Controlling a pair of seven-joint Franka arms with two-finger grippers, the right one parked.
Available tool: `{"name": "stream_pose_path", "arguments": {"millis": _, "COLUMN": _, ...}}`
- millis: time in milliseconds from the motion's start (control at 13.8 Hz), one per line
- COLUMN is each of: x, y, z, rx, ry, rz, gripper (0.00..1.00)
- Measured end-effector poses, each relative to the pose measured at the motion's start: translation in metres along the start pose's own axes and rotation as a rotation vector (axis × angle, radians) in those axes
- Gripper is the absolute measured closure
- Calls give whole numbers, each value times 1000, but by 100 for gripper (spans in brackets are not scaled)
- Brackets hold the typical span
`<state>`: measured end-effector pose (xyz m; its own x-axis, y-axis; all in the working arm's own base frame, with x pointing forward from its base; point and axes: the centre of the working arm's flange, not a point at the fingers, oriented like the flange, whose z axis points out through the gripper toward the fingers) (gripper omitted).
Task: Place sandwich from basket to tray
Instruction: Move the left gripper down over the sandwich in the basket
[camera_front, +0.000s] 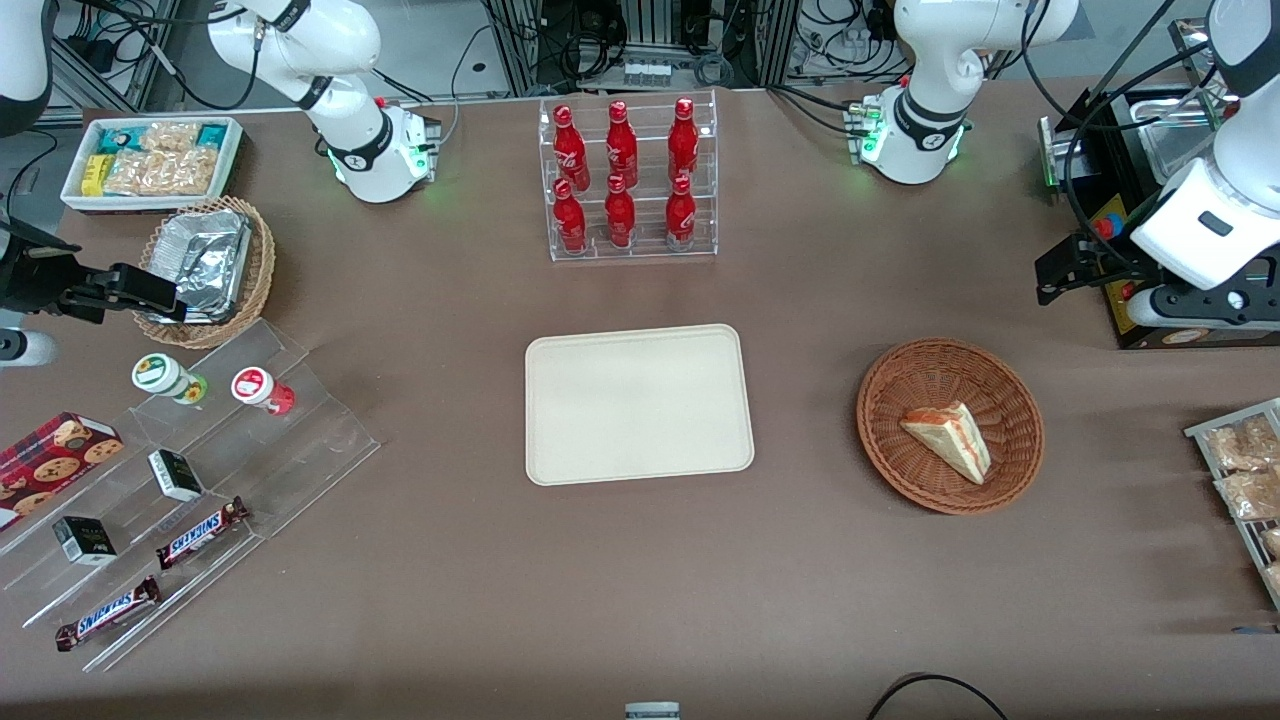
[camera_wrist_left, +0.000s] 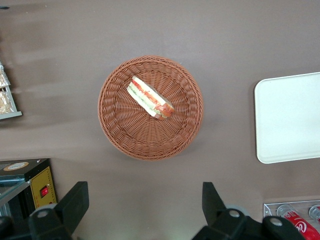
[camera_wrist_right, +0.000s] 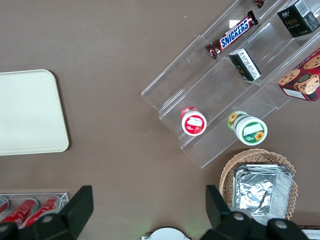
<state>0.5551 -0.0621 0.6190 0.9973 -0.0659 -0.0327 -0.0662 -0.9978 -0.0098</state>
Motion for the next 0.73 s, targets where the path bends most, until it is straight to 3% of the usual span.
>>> {"name": "stream_pose_path", "arguments": {"millis": 435, "x": 2, "y": 0, "z": 20, "rx": 2, "ry": -27, "rz": -34, "gripper": 0}}
{"name": "stream_pose_path", "arguments": {"millis": 726, "x": 16, "y": 2, "z": 87, "rx": 1, "ry": -5, "rz": -132, "gripper": 0}}
